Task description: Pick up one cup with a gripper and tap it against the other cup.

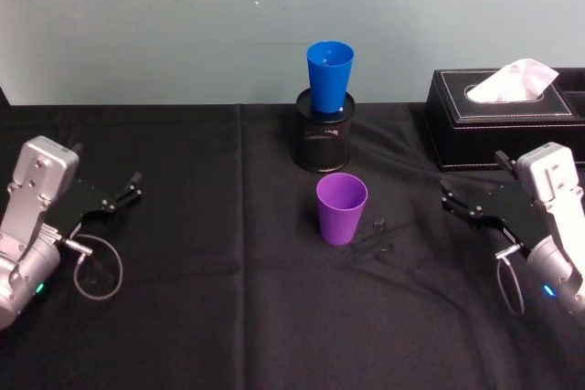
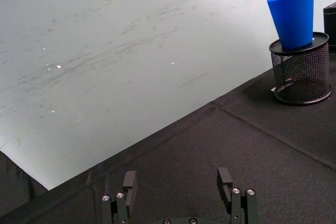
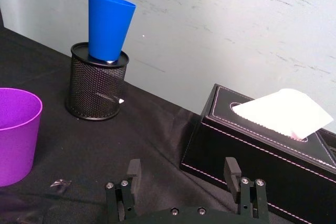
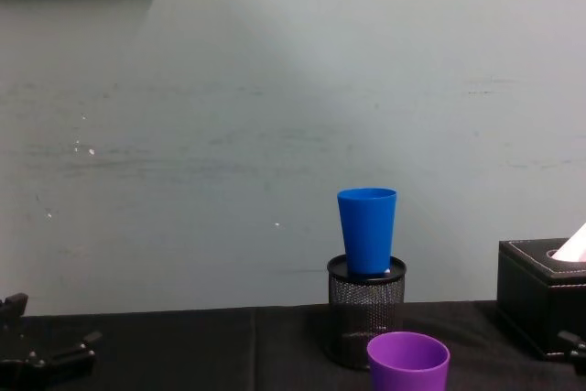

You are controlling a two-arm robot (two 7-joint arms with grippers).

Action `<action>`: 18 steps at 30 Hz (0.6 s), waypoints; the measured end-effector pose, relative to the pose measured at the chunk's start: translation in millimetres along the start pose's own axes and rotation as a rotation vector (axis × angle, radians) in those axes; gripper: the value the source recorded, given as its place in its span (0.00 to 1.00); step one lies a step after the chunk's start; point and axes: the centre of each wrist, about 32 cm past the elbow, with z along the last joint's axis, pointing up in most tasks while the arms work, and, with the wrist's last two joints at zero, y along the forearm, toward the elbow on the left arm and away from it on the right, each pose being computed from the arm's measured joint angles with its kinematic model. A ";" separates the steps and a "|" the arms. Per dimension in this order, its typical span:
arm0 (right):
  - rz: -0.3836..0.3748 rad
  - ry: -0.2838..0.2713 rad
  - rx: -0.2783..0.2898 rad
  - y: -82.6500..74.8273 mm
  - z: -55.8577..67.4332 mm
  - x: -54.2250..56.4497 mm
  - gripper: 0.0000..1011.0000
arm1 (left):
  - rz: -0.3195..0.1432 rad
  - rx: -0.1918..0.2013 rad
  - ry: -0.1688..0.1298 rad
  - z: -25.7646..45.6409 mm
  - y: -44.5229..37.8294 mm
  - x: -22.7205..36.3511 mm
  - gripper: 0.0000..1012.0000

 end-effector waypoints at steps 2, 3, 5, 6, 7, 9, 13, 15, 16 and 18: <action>0.000 0.000 0.000 0.0 0.0 0.0 0.99 | 0.000 0.000 0.000 0.0 0.0 0.0 0.99; 0.000 0.000 0.000 0.0 0.0 0.0 0.99 | 0.000 0.000 0.000 0.0 0.0 0.0 0.99; 0.000 0.000 0.000 0.0 0.0 0.0 0.99 | 0.000 0.000 0.000 0.0 0.0 0.0 0.99; 0.000 0.000 0.000 0.0 0.0 0.0 0.99 | 0.000 0.000 0.000 0.0 0.0 0.0 0.99; 0.000 0.000 0.000 0.0 0.0 0.0 0.99 | 0.000 0.000 0.000 0.0 0.0 0.0 0.99; 0.000 0.000 0.000 0.0 0.0 0.0 0.99 | 0.000 0.000 0.000 0.0 0.0 0.0 0.99; 0.000 0.000 0.000 0.0 0.0 0.0 0.99 | 0.000 0.000 0.000 0.0 0.0 0.0 0.99; 0.000 0.000 0.000 0.0 0.0 0.0 0.99 | 0.000 0.000 0.000 0.0 0.0 0.0 0.99; 0.000 0.000 0.000 0.0 0.0 0.0 0.99 | 0.000 0.000 0.000 0.0 0.0 0.0 0.99; 0.000 0.000 0.000 0.0 0.0 0.0 0.99 | 0.000 0.000 0.000 0.0 0.0 0.0 0.99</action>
